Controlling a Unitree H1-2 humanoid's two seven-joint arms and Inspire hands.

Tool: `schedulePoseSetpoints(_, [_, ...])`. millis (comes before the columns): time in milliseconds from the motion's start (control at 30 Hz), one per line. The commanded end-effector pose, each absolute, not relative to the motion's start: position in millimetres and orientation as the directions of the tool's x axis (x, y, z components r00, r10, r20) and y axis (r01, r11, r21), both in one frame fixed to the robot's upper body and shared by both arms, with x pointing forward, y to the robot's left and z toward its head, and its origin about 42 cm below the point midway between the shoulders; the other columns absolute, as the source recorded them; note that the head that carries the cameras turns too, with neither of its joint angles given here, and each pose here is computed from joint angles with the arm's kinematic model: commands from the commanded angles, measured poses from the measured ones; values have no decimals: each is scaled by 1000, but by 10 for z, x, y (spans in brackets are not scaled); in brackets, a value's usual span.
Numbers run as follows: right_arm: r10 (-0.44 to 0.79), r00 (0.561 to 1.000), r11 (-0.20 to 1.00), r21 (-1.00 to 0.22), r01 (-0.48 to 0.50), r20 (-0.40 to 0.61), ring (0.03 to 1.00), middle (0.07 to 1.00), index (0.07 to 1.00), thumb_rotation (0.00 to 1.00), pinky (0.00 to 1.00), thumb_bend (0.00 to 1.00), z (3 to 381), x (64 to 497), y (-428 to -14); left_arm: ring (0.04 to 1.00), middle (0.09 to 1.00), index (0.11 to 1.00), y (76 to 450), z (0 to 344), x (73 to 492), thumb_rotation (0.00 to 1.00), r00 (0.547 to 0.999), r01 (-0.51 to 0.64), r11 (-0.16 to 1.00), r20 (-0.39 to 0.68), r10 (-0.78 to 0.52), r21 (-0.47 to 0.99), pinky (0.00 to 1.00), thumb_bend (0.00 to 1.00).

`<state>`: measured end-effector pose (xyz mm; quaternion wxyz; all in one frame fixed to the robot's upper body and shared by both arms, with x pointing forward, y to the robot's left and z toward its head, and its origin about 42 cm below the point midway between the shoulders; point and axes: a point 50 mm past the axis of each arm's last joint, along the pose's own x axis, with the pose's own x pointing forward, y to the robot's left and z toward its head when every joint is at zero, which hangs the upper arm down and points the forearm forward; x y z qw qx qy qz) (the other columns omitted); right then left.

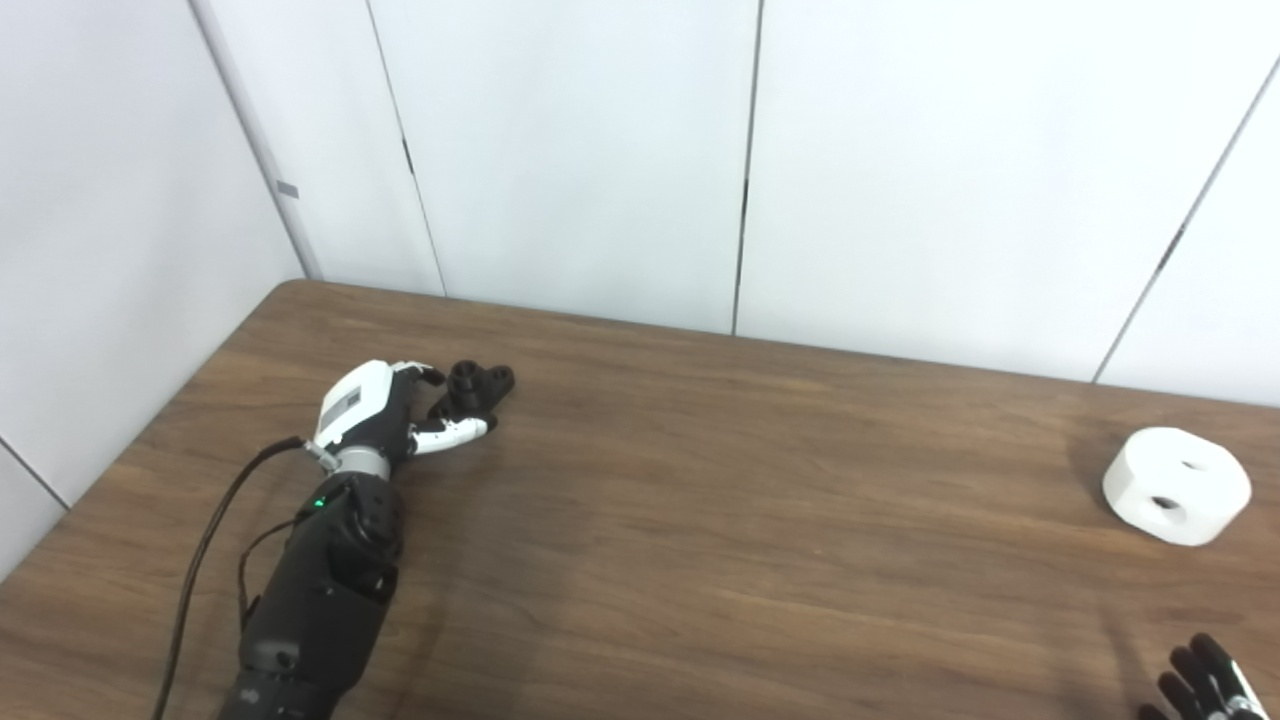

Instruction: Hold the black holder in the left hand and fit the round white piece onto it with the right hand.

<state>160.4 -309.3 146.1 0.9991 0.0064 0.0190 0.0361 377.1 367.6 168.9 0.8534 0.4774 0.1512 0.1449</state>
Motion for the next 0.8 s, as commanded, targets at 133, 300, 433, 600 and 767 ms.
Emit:
schedulePoseSetpoints(133, [74, 997, 997, 1, -74, -4, 1000, 1000, 1000, 1000, 1000, 620, 1561, 1568, -3095, 971, 922, 763, 3701, 1944, 3895, 424, 919, -164, 454, -32, 393, 876, 928, 808])
schedulePoseSetpoints(300, [73, 997, 997, 2, -73, -2, 1000, 1000, 1000, 1000, 1000, 612, 1561, 1564, -3100, 977, 919, 755, 3691, 1947, 3900, 418, 915, -170, 442, -25, 403, 881, 971, 799])
schedulePoseSetpoints(433, [71, 997, 997, 4, -71, -2, 1000, 1000, 1000, 1000, 1000, 604, 1577, 1552, -3103, 972, 916, 748, 3710, 1954, 3908, 411, 908, -175, 426, -22, 419, 887, 984, 803])
schedulePoseSetpoints(600, [74, 997, 997, 1, -74, 1, 1000, 1000, 1000, 1000, 1000, 614, 1585, 1538, -3114, 959, 905, 733, 3731, 1952, 3915, 399, 899, -180, 407, -18, 437, 895, 973, 813])
schedulePoseSetpoints(767, [77, 997, 997, 4, -77, 8, 1000, 1000, 1000, 1000, 1000, 602, 1586, 1535, -3122, 950, 897, 728, 3736, 1950, 3920, 387, 896, -178, 404, -22, 444, 897, 960, 815])
